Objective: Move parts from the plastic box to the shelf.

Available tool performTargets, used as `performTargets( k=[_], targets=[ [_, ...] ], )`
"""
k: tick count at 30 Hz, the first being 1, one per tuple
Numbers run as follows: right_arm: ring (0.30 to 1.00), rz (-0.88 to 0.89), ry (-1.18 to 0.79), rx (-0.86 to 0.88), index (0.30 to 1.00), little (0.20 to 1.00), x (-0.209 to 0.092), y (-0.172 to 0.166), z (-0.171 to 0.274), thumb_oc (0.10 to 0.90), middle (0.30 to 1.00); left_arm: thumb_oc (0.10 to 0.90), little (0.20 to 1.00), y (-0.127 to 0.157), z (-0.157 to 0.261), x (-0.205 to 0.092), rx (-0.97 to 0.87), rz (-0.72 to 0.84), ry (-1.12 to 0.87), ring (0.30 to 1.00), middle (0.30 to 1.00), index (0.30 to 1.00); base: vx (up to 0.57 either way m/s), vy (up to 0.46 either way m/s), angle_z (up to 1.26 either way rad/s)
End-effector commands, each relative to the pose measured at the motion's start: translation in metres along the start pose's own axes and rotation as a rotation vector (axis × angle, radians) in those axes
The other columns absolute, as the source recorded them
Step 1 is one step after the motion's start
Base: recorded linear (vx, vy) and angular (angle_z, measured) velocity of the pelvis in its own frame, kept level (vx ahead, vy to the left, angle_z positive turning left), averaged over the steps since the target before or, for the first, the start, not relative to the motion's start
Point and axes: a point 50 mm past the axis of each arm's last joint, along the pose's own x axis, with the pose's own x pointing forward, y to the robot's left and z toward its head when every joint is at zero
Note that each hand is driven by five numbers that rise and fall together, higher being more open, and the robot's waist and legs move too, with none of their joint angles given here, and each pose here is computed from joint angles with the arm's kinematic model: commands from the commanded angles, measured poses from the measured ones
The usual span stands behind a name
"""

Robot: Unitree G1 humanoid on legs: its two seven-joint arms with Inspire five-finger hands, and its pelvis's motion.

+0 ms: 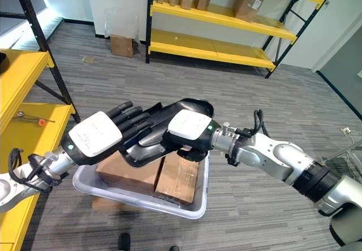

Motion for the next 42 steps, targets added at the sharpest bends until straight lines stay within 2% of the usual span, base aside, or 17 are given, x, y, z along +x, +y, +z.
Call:
performTargets(
  k=[1, 20, 40, 41, 42],
  targets=[
    [0.3, -0.228, 0.013, -0.031, 0.3, 0.3, 0.007, -0.051, -0.012, 0.4, 0.3, 0.9, 1.0, 0.022, -0.018, 0.015, 0.052, 0.132, 0.032, 1.0, 1.0, 1.0, 0.0, 0.0, 0.0],
    [0.3, -0.251, 0.003, -0.02, 0.3, 0.3, 0.012, -0.051, -0.009, 0.4, 0.3, 0.9, 1.0, 0.023, 0.005, 0.033, -0.086, 0.219, -0.016, 1.0, 1.0, 1.0, 0.0, 0.0, 0.0],
    [0.3, -0.289, 0.007, 0.0, 0.3, 0.3, 0.017, -0.052, -0.008, 0.4, 0.3, 0.9, 1.0, 0.004, 0.028, 0.045, -0.273, 0.197, -0.029, 1.0, 1.0, 1.0, 0.0, 0.0, 0.0],
    [0.3, -0.29, 0.008, -0.001, 0.3, 0.3, 0.017, -0.053, -0.008, 0.4, 0.3, 0.855, 0.937, 0.003, 0.029, 0.045, -0.282, 0.196, -0.026, 0.937, 0.937, 0.937, 0.0, 0.0, 0.0],
    [0.3, -0.293, 0.01, 0.003, 0.3, 0.3, 0.018, -0.052, -0.008, 0.4, 0.3, 0.4, 0.3, 0.002, 0.03, 0.045, -0.289, 0.194, -0.02, 0.3, 0.3, 0.3, 0.0, 0.0, 0.0]
  ],
)
